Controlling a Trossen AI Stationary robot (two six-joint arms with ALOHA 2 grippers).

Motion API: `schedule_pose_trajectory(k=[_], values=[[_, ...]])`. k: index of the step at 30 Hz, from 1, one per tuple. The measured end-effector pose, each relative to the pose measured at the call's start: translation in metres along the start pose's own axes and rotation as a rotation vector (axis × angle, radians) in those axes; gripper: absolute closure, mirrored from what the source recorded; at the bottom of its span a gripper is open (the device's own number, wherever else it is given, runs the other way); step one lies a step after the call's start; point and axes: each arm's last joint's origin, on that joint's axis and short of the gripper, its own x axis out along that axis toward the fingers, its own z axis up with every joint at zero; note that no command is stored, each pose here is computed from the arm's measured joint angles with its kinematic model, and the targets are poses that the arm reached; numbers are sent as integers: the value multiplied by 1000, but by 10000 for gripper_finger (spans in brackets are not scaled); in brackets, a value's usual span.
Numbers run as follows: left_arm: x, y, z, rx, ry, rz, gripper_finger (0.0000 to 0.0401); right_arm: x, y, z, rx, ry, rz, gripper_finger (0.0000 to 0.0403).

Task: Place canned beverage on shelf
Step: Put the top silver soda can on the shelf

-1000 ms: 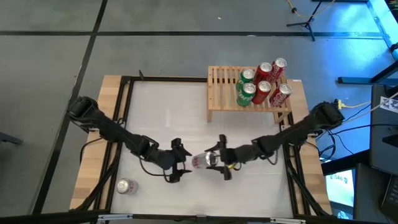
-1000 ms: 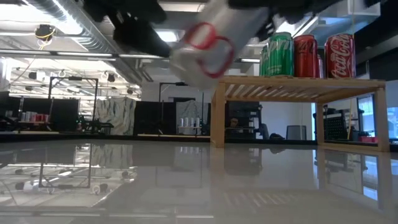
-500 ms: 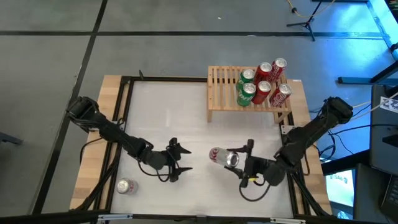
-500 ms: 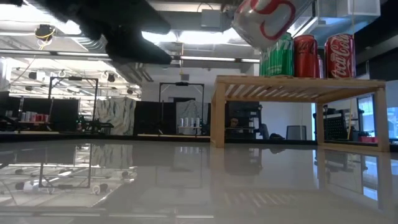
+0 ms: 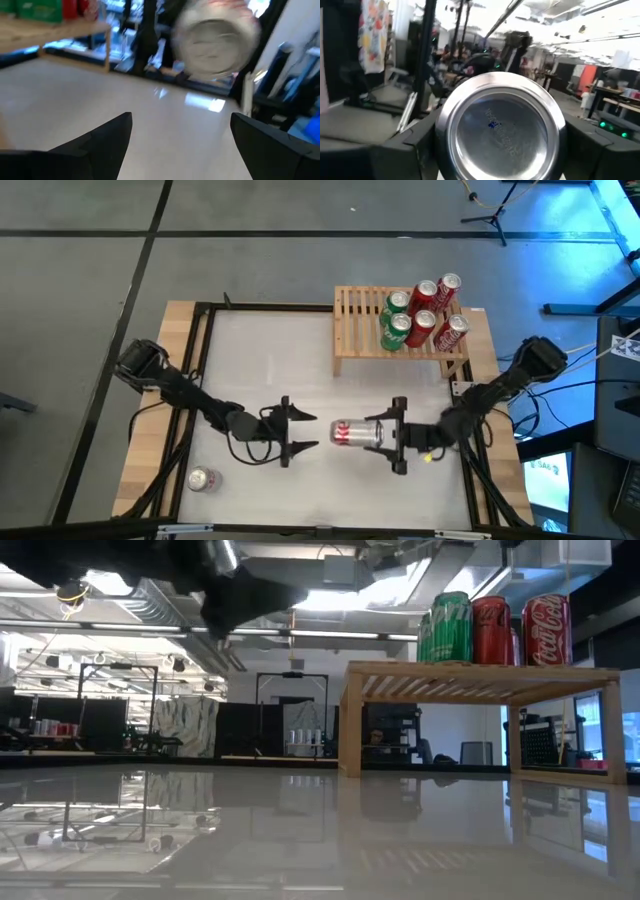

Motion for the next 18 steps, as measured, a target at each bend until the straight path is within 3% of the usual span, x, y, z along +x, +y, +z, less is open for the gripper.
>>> schedule_pose_trajectory(k=[7,18], values=[[17,7,2,-48,-155,-86,73,5,-16,-10,64,-55,33,113],[43,-4,18,1,-206,-213,73,5,-15,-7,84,-83,81,113]])
